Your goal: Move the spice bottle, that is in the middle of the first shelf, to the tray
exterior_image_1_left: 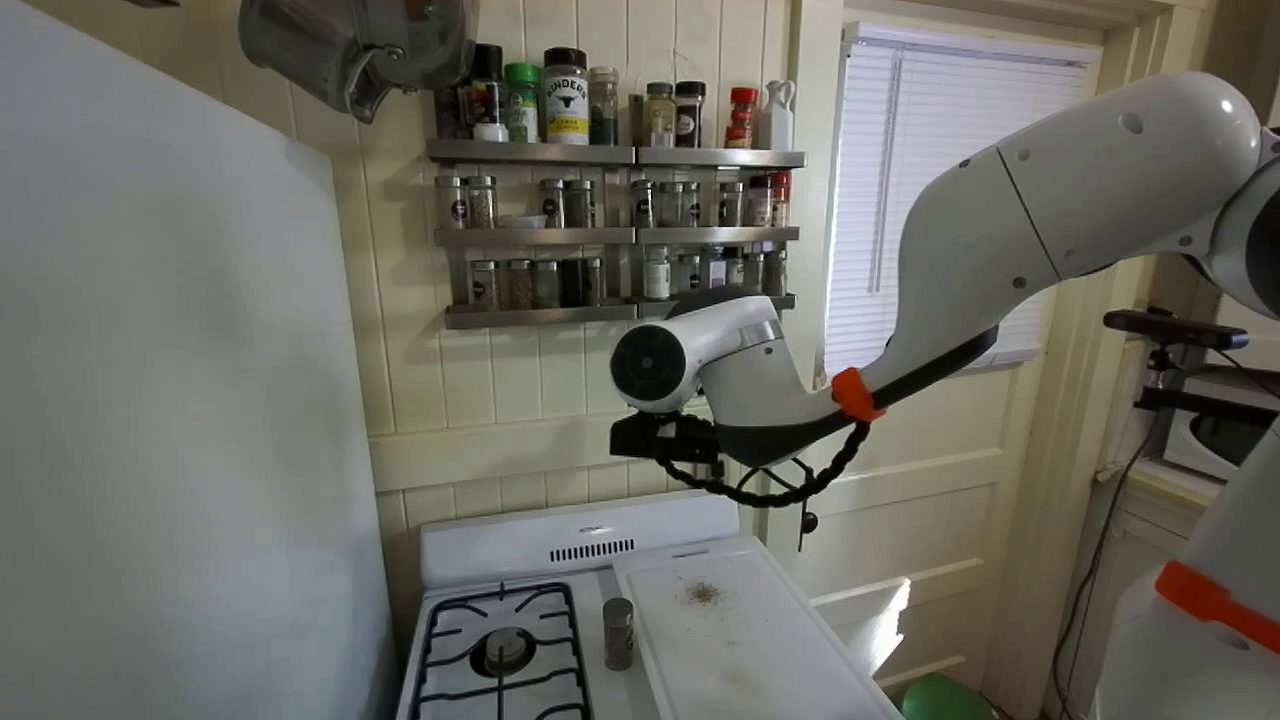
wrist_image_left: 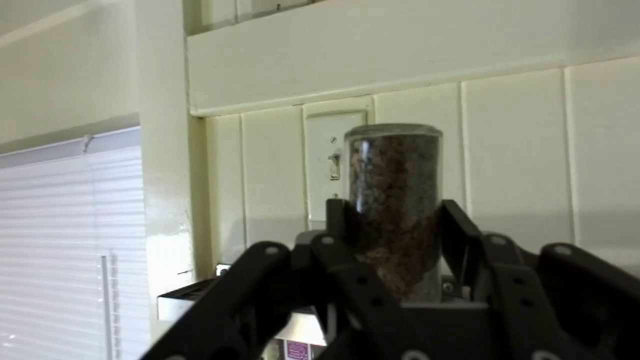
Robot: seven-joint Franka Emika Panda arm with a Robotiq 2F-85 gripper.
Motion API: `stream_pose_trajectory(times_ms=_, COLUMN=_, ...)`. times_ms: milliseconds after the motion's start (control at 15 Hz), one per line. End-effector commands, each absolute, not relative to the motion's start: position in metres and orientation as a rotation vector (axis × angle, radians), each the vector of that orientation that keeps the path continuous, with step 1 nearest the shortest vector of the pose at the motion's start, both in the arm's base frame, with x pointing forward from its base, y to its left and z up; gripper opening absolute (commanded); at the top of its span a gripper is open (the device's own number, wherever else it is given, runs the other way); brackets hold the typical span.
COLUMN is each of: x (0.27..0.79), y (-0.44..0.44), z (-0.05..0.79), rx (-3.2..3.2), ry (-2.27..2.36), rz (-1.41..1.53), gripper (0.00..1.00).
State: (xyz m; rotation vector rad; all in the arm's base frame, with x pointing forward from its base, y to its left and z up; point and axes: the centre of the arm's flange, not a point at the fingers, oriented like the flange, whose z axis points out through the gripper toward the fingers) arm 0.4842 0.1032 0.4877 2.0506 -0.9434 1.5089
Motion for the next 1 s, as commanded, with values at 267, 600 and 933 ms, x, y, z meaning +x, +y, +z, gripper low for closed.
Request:
stream_pose_trajectory(times_ms=267, x=0.482, y=0.117, z=0.448, rx=1.885, ry=-1.167, rz=1.447, gripper=0.23)
stream_pose_trajectory(times_ms=600, x=0.48, y=0.116, z=0.426, rx=1.92, ry=-1.229, rz=1.385, gripper=0.23)
stream_pose_trajectory(times_ms=933, x=0.473, y=0.115, z=0.397, rx=1.97, ry=-1.205, rz=1.224, gripper=0.23)
